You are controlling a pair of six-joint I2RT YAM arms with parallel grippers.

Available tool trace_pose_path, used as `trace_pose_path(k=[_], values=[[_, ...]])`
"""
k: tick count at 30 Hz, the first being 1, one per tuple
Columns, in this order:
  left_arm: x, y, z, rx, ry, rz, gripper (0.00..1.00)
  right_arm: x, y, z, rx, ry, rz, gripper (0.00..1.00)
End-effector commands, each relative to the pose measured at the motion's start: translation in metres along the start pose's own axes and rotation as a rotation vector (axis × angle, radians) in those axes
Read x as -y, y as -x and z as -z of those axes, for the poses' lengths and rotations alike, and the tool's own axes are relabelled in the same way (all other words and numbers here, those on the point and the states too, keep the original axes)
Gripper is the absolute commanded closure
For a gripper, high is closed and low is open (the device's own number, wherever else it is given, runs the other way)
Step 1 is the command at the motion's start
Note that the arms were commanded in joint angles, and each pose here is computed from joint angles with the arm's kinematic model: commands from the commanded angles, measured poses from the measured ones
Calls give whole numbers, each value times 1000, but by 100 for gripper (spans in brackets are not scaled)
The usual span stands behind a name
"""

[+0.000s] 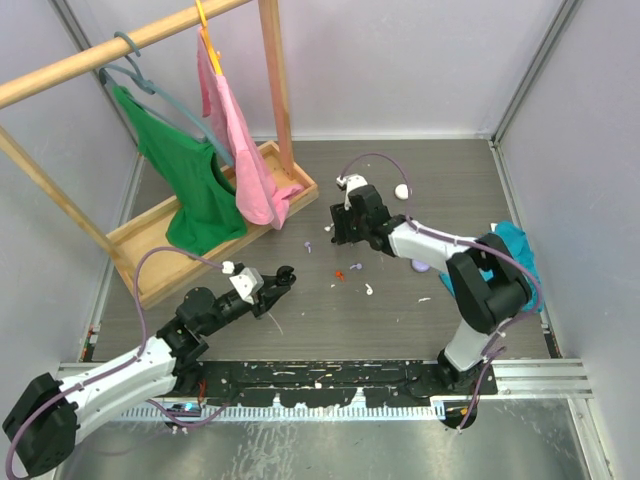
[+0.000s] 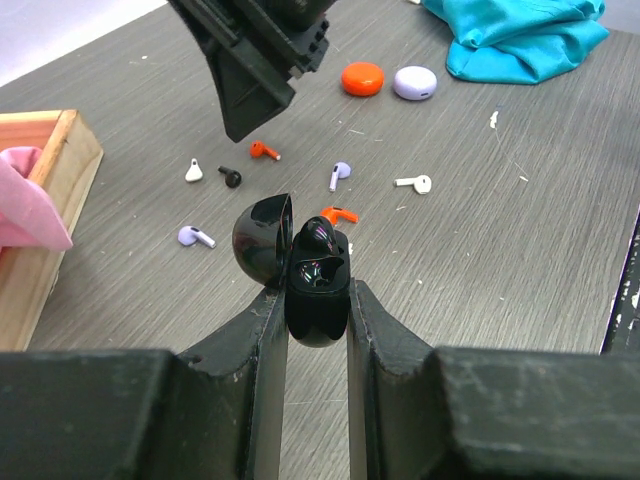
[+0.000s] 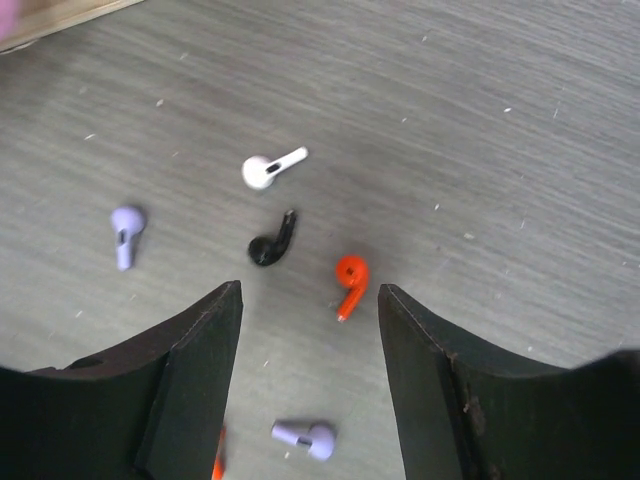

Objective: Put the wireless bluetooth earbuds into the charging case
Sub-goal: Pick up the earbud from the center of the board.

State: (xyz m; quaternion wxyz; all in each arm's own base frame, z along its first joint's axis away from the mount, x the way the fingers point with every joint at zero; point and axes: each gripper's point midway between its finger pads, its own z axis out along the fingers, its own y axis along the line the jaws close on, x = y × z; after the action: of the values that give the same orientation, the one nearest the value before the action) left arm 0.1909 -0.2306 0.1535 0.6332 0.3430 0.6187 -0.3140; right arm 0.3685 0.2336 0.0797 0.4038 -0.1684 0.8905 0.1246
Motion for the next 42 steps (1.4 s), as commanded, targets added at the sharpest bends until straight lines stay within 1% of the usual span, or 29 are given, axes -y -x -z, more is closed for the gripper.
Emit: trace_pose_path(k=[1,9,20,25,28,35,39,42], values=[[-3,27,-3,102,9,-35,100,9,34,-21,65,-46,46,38],[-3,29,0,108,13,-35,100,16,34,-55,29,-85,97,38],[-4,29,0,108,17,-32,100,32,2,-64,-82,-152,165,38],[-3,28,-1,106,12,-31,100,34,-7,-60,-116,-156,168,39],[-3,28,-1,105,9,-31,100,36,-14,-50,-152,-162,160,40],[-2,29,-1,105,3,-32,100,22,-29,-32,-218,-101,175,41],[-2,28,-1,104,2,-31,100,16,-23,-25,-206,-101,185,42],[-2,28,-1,105,3,-30,100,13,-5,-17,-159,-108,168,42]])
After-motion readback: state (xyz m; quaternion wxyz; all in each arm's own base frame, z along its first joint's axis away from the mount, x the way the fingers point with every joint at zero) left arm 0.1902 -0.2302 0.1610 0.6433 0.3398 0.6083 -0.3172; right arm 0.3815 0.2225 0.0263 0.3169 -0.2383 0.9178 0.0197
